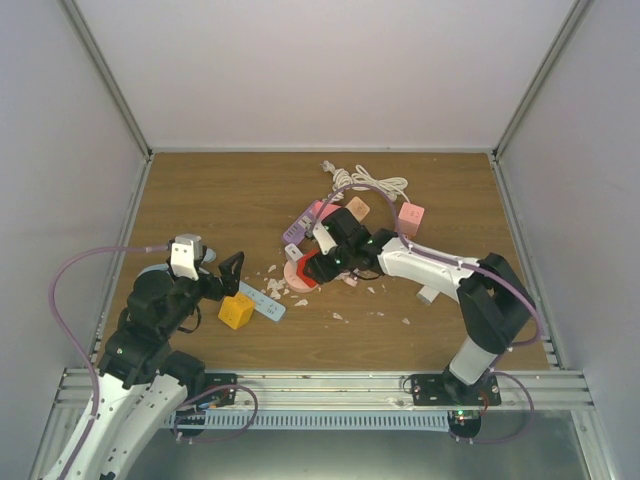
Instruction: Insert the plug
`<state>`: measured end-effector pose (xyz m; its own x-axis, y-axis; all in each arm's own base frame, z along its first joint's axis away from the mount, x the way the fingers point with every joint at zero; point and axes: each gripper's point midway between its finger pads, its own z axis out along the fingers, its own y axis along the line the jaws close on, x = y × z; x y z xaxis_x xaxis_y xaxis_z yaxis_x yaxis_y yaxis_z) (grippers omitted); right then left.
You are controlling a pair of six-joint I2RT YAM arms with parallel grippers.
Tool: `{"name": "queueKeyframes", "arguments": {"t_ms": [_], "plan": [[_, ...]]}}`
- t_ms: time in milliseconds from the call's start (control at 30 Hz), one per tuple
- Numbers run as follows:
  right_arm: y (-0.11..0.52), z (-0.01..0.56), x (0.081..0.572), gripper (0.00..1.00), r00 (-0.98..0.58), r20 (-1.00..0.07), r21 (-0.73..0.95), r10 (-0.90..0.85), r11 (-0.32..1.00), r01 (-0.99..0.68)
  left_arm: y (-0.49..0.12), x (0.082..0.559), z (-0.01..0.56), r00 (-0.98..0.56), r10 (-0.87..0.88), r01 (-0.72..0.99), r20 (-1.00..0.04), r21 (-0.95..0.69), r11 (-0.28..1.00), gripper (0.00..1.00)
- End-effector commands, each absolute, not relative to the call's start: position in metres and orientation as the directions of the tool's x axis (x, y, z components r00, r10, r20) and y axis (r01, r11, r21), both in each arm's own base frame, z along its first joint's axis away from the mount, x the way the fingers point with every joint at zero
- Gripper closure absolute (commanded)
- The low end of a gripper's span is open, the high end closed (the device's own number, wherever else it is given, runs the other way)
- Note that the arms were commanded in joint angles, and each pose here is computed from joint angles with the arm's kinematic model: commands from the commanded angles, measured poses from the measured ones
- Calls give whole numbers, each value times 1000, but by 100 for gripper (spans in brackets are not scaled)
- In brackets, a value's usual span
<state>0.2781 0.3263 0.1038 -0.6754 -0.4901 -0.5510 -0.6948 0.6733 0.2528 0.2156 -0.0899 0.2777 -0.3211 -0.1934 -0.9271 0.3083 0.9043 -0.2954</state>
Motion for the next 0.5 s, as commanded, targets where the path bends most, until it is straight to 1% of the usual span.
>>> {"name": "queueKeyframes", "arguments": {"t_ms": [0, 200, 467], "plan": [[340, 112, 288, 68, -646, -592, 262, -483, 642, -720, -89, 220, 281, -296, -200, 303, -934, -290, 908, 1], [326, 97, 296, 68, -668, -561, 196, -490, 705, -682, -89, 220, 280, -300, -201, 300, -932, -293, 908, 1], [318, 77, 289, 68, -709, -501, 188, -497, 737, -650, -89, 220, 279, -305, -203, 298, -931, -295, 908, 1]]}}
